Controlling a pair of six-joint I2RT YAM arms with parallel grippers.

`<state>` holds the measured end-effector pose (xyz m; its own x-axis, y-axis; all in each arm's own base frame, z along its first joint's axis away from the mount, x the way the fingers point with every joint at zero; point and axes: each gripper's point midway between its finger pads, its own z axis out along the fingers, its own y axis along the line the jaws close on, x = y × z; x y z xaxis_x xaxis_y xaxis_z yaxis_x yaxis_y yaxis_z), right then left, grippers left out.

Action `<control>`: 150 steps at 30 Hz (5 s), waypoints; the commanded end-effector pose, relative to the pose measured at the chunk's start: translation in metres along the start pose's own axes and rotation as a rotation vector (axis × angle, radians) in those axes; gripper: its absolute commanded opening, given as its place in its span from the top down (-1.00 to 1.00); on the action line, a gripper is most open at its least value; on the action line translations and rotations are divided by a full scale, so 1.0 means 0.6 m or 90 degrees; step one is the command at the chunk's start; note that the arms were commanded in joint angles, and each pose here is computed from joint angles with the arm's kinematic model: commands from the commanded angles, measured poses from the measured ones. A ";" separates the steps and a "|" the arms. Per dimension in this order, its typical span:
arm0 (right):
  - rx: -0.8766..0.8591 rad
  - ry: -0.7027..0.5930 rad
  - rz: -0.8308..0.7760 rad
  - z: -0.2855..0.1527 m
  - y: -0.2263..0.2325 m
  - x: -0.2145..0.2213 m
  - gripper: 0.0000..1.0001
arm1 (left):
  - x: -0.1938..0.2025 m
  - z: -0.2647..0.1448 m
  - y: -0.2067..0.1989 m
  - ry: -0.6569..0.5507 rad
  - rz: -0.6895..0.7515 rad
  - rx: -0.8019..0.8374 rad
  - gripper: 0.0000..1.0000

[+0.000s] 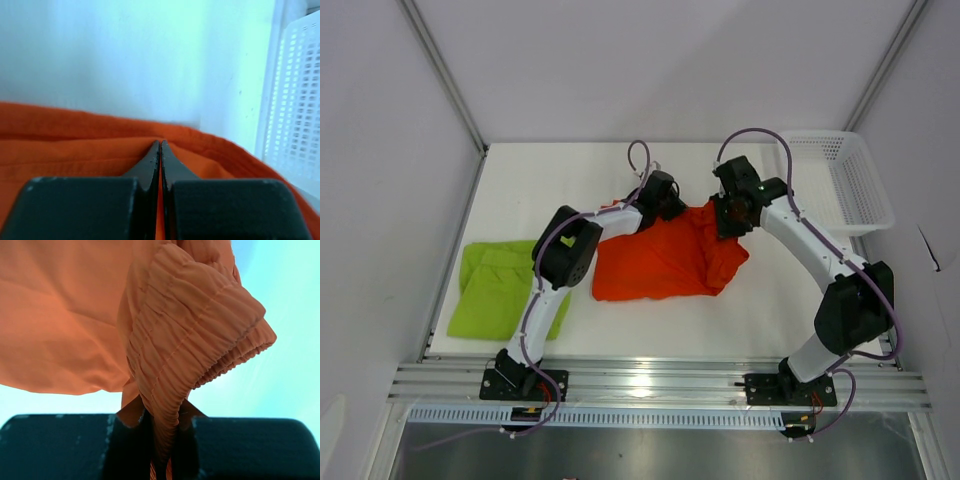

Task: Fold and stack the shorts
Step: Fold the shorts

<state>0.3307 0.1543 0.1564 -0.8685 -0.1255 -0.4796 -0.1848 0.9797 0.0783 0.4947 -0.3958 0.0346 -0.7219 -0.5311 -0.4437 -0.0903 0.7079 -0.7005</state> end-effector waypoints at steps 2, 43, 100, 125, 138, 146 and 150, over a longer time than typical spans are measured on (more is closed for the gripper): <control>-0.014 -0.026 -0.006 -0.004 0.004 -0.011 1.00 | -0.066 -0.034 -0.109 -0.054 -0.019 0.106 1.00; -0.132 0.018 0.031 -0.037 0.156 -0.106 1.00 | 0.131 -0.296 0.247 0.078 0.238 -0.154 1.00; -0.592 -0.050 0.171 0.050 0.379 -0.084 -0.35 | 0.048 -0.565 0.239 -0.049 0.226 -0.155 1.00; -0.551 0.032 0.138 0.186 0.464 0.104 1.00 | -0.075 -0.425 0.258 -0.063 0.134 -0.190 1.00; -0.409 -0.018 -0.015 0.230 0.437 0.190 0.95 | -0.075 -0.385 0.331 -0.043 0.109 -0.249 1.00; -0.463 -0.074 -0.062 0.177 0.452 0.149 0.77 | -0.100 -0.405 0.304 -0.055 0.119 -0.232 1.00; -0.516 -0.095 -0.052 0.110 0.455 0.098 0.50 | -0.115 -0.428 0.282 -0.052 0.141 -0.230 1.00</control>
<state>0.2541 0.4321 0.0546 -0.8088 -0.1135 -0.5770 -0.5244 0.5832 0.6204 0.3396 -0.1182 0.0488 -0.7337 -0.3923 -0.5549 -0.2429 0.9140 -0.3250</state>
